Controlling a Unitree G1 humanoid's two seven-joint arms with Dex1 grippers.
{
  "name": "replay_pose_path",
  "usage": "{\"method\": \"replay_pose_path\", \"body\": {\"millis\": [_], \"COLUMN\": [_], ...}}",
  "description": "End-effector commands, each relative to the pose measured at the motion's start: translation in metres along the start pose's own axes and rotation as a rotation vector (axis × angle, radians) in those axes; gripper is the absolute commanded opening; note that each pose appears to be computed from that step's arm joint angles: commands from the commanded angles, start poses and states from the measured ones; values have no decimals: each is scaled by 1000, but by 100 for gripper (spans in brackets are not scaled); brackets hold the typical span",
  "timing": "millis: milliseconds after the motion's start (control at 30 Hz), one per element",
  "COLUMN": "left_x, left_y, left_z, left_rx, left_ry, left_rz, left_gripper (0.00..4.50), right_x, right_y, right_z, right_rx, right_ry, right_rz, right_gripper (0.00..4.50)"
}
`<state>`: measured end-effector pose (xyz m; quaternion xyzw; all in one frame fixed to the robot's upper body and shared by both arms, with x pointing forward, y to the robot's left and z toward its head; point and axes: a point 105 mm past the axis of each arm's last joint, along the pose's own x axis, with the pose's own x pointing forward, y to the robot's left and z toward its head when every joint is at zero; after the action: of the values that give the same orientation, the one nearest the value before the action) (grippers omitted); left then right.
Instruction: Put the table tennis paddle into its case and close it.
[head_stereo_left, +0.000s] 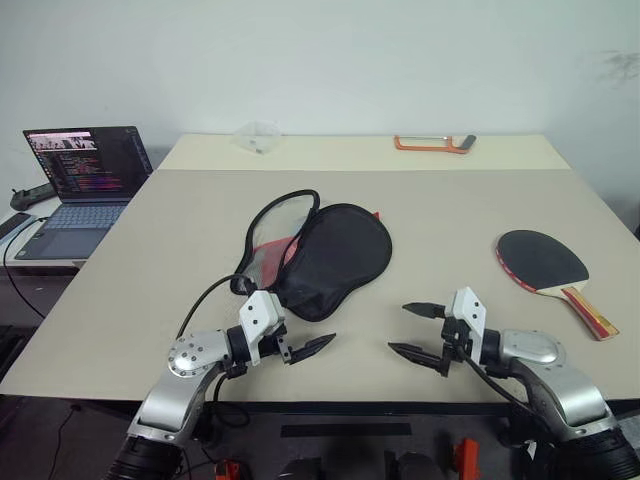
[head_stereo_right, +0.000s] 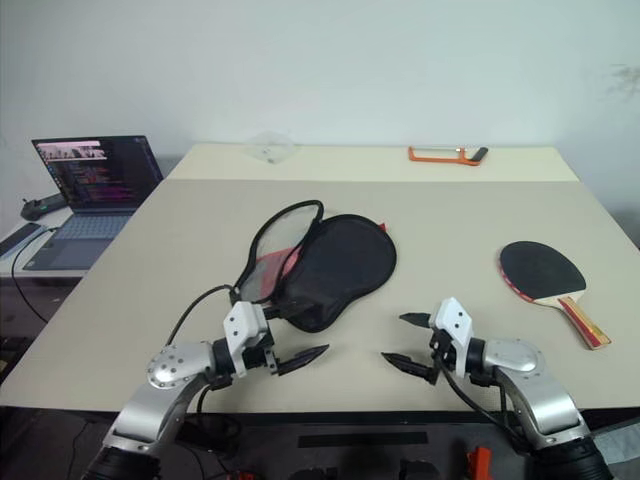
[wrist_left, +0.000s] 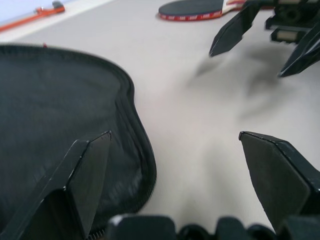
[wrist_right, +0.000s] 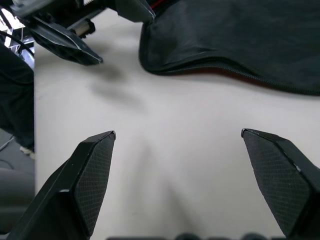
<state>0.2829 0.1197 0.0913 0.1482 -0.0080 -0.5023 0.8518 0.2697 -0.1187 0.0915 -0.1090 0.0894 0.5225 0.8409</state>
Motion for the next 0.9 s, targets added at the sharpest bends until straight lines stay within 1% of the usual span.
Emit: {"method": "replay_pose_path", "body": {"millis": [33,133,200,300,367,467,567,700,767,833,900], "left_x": [3,8,13,15,13,11,10,0,-4,-15,-28], "left_y": [1,7,11,11,15,20,35,56,59,59,58], "left_z": [5,5,17,32,37,47,61,80,82,81,75], "left_rx": [47,74,60,70,69,66,64,57,34,-15,-48], "left_ry": [-23,-29,-77,-110,-111,-105,-102,-116,-97,-59,-4], "left_rz": [6,28,44,-1,3,-19,-25,-12,-57,-104,-135], "left_gripper": [450,450,450,450,450,450,450,450,450,450,450], "right_x": [-4,-2,-2,-8,-9,-6,3,16,19,23,27], "right_y": [8,12,6,-8,-12,-23,-29,-21,-19,-17,-16], "right_z": [8,10,23,36,37,34,40,46,48,49,50], "right_rx": [-42,-53,-67,-42,-20,14,109,167,198,182,190], "right_ry": [5,-3,-41,-86,-88,-53,-62,-38,-51,-53,-65], "right_rz": [16,1,-42,-119,-143,-193,-201,-164,-147,-139,-133], "right_gripper": [443,443,443,443,443,443,443,443,443,443,443]}}
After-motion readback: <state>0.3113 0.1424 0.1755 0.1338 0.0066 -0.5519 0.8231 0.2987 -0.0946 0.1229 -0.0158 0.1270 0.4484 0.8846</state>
